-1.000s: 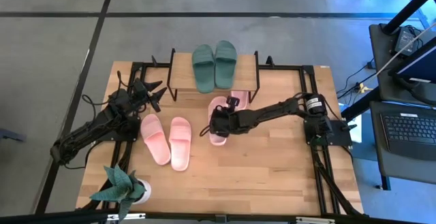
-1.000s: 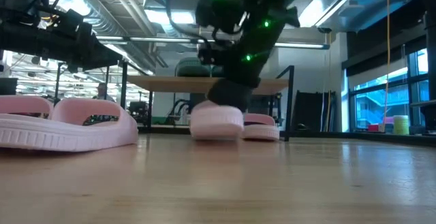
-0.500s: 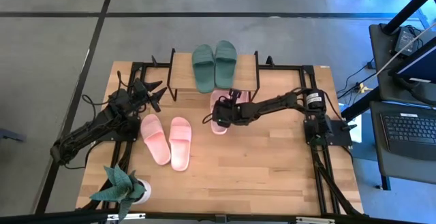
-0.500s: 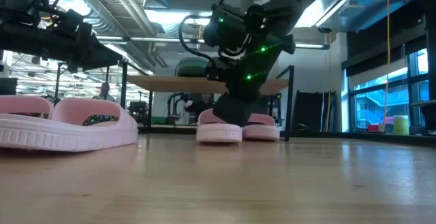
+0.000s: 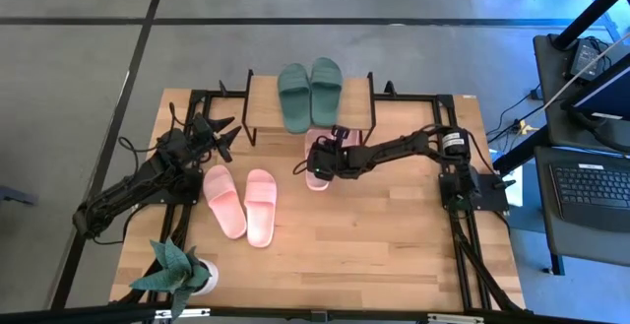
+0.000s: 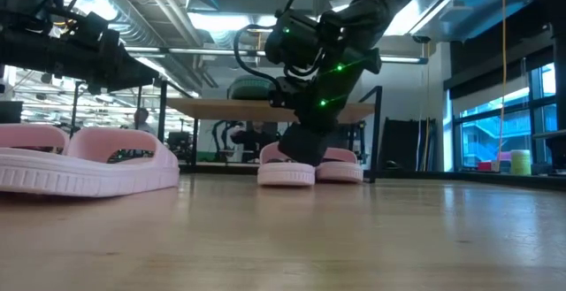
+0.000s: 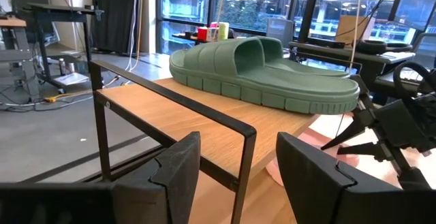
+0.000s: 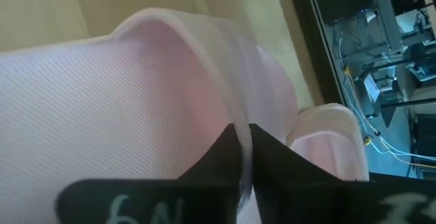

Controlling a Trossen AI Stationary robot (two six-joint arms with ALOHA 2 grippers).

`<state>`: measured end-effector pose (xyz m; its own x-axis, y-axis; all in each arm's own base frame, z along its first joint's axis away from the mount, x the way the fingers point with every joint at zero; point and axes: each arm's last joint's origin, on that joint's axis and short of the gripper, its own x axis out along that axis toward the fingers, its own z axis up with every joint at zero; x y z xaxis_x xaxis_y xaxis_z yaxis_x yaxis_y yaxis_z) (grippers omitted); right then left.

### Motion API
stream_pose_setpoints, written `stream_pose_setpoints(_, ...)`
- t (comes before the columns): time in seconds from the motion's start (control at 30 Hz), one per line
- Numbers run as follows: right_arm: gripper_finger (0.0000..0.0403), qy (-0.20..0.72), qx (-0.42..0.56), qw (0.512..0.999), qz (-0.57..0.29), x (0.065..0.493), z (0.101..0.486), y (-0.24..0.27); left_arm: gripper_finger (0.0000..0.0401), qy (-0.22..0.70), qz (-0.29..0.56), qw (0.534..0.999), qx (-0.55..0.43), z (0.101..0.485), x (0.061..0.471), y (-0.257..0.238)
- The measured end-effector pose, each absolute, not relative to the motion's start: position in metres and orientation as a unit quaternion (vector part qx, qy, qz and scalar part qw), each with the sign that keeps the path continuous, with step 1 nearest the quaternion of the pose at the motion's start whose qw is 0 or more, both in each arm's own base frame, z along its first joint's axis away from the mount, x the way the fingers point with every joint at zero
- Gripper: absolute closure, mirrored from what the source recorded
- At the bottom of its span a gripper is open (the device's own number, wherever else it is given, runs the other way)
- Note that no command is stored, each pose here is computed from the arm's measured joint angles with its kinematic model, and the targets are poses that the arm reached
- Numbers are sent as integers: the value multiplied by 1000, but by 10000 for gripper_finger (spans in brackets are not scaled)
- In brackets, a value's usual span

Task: Pick and place slides into the shelf
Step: Put the pink slipper under the shelf

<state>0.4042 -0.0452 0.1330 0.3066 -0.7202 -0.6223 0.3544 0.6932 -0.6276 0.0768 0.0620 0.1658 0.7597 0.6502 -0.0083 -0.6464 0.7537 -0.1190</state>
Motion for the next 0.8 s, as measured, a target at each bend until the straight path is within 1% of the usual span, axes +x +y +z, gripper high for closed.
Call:
stream_pose_setpoints(0.1, 338, 483, -195, 785, -334, 404, 132, -42, 216, -17, 346, 936, -57, 166, 77, 62)
stream_pose_setpoints(0.3, 289, 486, -199, 786, -327, 404, 132, -40, 216, -17, 346, 936, -57, 166, 77, 62)
stream_pose_setpoints(0.6, 195, 483, -196, 788, -326, 404, 133, -39, 216, -17, 346, 936, -57, 166, 77, 62)
stream_pose_setpoints(0.7, 178, 477, -187, 793, -330, 403, 139, -39, 216, -17, 346, 936, -57, 166, 77, 62)
stream_pose_setpoints(0.8, 174, 473, -172, 805, -313, 401, 149, -38, 216, -17, 346, 936, -57, 166, 77, 62)
